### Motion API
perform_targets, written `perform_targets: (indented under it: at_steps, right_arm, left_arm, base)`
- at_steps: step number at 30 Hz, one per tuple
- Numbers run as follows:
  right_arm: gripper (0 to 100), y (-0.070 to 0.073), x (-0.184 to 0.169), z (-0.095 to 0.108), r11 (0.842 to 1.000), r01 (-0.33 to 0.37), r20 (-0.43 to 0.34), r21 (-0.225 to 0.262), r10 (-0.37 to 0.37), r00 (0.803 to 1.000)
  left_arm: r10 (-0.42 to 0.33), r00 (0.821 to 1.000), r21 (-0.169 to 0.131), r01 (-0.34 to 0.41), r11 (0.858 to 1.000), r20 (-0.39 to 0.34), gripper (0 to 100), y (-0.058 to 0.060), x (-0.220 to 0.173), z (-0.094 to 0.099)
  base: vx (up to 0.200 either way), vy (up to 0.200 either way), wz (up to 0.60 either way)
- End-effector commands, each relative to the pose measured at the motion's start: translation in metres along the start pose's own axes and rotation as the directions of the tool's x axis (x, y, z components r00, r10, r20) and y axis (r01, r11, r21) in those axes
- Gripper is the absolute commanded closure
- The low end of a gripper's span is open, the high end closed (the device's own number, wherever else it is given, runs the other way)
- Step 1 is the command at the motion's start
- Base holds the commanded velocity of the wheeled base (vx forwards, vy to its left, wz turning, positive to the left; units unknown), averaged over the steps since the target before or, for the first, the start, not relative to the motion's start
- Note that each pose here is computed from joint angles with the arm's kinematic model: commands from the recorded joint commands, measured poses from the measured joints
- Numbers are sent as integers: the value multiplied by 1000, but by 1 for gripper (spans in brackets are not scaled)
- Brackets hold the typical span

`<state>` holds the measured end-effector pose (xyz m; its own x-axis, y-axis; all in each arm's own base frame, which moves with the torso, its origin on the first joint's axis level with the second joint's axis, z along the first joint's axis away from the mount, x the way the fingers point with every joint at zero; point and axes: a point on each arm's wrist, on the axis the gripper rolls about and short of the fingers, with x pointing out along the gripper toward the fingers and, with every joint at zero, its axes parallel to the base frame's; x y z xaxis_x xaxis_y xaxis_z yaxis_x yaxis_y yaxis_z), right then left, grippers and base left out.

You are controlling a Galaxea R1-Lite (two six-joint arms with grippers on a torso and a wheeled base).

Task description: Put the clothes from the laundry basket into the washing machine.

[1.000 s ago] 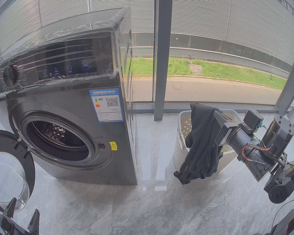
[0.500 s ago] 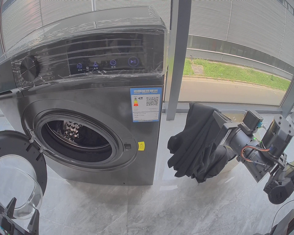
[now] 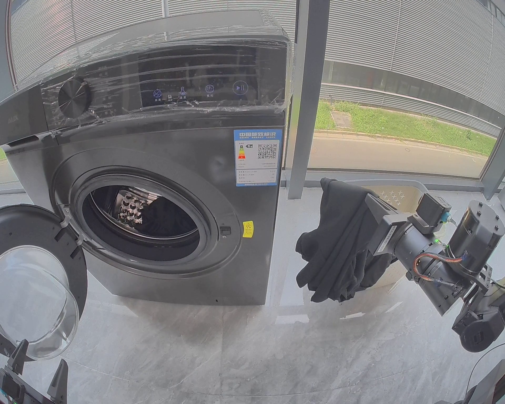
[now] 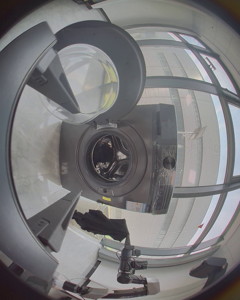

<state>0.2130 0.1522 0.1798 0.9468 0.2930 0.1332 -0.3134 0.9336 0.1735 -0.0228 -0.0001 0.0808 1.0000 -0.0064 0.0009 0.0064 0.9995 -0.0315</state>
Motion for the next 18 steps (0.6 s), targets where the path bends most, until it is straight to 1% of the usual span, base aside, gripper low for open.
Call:
perform_targets:
  at_steps: [1, 3, 18]
  right_arm:
    - [100, 0, 0, -3, 1000, 1, -10, -4, -1, 1000]
    - [100, 0, 0, -3, 1000, 1, -12, -5, -1, 1000]
    - [100, 1, 0, -8, 1000, -4, -29, -6, 4, 1000]
  left_arm:
    - [0, 1000, -1, 0, 1000, 1, 0, 0, 0, -5]
    - [0, 1000, -1, 0, 1000, 1, 0, 0, 0, -5]
    - [0, 1000, -1, 0, 1000, 1, 0, 0, 0, -5]
  base:
    - [0, 0, 0]
    - [0, 0, 0]
    - [0, 200, 0]
